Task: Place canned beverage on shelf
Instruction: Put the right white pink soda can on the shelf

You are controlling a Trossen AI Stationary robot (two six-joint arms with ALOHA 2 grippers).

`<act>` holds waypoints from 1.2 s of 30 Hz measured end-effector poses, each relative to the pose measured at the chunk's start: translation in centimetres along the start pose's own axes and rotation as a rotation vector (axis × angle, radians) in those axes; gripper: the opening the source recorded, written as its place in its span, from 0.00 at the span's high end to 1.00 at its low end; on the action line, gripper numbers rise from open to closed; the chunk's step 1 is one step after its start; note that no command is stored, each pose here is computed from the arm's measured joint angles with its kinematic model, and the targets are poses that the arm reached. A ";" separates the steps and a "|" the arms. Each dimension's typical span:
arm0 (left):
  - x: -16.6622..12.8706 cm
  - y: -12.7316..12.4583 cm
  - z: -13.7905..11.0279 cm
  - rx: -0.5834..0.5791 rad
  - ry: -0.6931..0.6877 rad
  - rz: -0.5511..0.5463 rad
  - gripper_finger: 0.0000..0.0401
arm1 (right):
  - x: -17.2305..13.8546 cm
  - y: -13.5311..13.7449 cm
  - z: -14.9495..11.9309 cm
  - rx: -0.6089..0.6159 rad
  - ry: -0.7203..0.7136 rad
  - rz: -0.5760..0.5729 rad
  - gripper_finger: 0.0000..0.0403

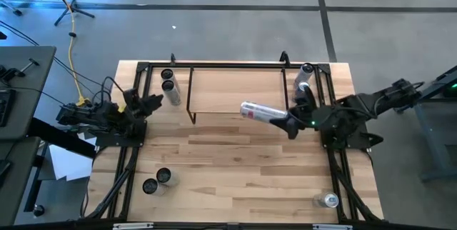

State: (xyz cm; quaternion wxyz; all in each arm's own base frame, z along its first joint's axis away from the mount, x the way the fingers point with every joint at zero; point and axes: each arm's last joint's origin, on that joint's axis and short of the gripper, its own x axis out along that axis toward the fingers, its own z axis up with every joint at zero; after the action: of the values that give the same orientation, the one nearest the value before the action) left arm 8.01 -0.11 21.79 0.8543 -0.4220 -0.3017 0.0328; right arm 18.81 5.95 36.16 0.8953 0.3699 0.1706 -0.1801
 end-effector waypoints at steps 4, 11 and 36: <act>0.0 -0.1 -0.1 0.055 0.026 -0.032 0.99 | 0.3 -0.3 0.4 -0.005 0.021 0.004 0.39; 0.4 -1.2 0.9 0.086 -0.008 -0.042 0.92 | 0.6 -0.6 0.9 -0.002 0.023 0.000 0.39; 16.0 -11.7 0.4 0.725 0.359 0.013 0.54 | 3.6 -0.5 5.1 -0.333 -0.094 0.189 0.39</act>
State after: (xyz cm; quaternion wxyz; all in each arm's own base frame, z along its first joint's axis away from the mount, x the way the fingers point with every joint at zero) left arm 18.47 -2.38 38.48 0.9867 -0.0942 -0.1139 0.0682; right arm 22.61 1.27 37.67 0.9640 0.2224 0.1207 -0.0814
